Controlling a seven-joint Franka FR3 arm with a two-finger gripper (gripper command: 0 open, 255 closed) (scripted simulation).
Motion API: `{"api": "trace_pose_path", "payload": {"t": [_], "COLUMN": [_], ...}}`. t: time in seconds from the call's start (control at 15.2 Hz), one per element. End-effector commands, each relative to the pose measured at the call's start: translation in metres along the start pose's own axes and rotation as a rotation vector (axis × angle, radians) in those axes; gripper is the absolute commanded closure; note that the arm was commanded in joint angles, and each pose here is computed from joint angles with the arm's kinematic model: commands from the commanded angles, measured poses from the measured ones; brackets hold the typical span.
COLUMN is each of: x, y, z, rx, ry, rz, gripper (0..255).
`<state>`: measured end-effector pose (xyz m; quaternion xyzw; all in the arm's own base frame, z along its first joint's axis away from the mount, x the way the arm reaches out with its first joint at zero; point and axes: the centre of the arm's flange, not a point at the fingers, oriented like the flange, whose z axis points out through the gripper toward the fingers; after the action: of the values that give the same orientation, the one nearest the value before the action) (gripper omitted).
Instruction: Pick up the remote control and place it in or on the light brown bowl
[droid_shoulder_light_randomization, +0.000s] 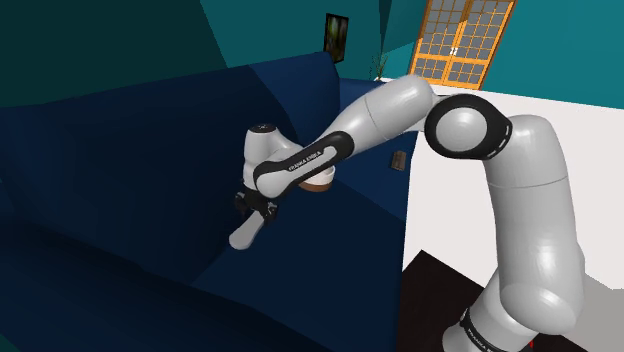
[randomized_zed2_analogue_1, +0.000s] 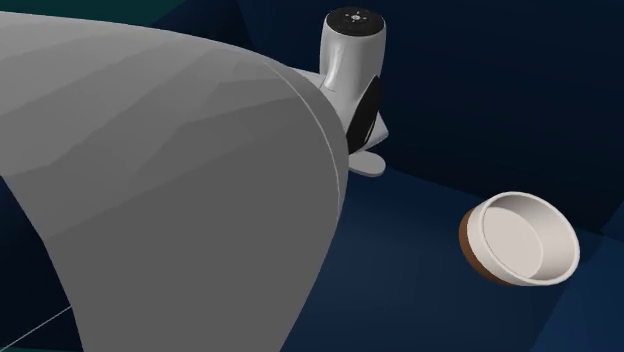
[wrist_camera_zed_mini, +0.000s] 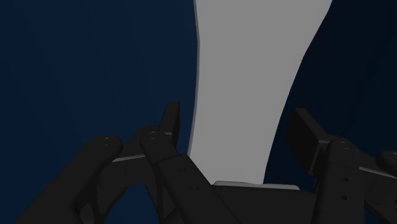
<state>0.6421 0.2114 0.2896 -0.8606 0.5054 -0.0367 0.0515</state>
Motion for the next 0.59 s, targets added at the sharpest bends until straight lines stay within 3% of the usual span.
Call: {"api": "trace_pose_path", "payload": {"t": [0.0,0.53], "x": [0.000,0.001], "y": [-0.001,-0.007], "z": [-0.011,-0.053], "rx": [0.000,0.000], "ry": [0.000,0.000], "rz": [0.000,0.000], "gripper": [255,255]}}
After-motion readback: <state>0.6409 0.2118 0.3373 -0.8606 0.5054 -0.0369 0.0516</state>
